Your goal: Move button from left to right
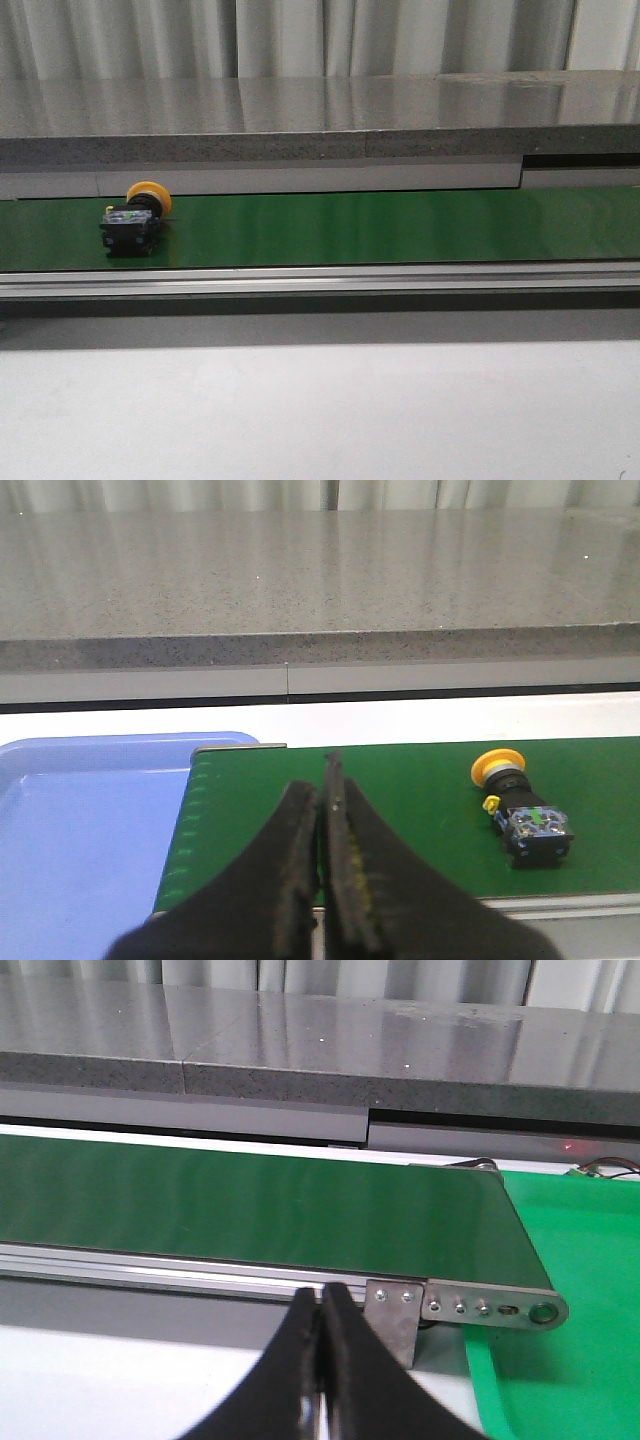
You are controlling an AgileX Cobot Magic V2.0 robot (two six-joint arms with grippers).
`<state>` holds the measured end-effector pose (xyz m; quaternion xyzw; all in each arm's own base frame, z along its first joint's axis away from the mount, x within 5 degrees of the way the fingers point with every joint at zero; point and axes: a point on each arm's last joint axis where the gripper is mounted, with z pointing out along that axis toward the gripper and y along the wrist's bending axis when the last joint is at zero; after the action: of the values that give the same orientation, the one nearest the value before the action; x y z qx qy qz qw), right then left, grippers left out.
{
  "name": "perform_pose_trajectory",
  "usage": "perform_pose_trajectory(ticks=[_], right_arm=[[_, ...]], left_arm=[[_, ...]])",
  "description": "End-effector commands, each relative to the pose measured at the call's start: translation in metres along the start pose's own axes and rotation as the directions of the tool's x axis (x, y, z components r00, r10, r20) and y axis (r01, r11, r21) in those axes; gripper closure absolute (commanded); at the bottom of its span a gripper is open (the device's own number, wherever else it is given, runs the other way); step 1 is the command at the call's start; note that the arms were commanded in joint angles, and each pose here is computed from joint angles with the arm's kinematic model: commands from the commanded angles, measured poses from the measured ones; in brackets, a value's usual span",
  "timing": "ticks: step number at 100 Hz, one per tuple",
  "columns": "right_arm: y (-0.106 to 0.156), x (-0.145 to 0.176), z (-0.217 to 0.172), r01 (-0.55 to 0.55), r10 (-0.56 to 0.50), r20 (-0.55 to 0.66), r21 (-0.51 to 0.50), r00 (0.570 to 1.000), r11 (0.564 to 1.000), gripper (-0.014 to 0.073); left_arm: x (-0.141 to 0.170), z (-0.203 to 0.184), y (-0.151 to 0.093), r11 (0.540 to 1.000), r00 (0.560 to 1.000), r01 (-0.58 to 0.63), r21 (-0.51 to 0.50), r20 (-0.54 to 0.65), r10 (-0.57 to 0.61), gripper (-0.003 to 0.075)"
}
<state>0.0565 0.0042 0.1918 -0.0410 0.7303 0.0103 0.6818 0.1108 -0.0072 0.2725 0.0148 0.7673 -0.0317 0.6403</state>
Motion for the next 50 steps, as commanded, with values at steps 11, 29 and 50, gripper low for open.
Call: perform_pose_trajectory(ticks=[11,29,50], right_arm=[[-0.001,-0.018,-0.004,0.000,-0.003,0.164,0.017,0.986,1.000,0.0662],[-0.002,-0.022,-0.005,-0.002,-0.002,0.184,0.018,0.983,1.000,0.0662],[-0.002,-0.043,-0.009,-0.037,0.034,0.198,0.009,0.980,0.999,0.0662]], left_arm=[[-0.017,-0.001,0.000,1.000,0.994,0.006,-0.007,0.107,-0.005,0.0741],[-0.017,-0.001,0.000,1.000,0.994,0.006,-0.007,0.107,-0.005,0.0741],[-0.017,-0.001,0.000,1.000,0.994,0.006,-0.007,0.107,-0.005,0.0741]])
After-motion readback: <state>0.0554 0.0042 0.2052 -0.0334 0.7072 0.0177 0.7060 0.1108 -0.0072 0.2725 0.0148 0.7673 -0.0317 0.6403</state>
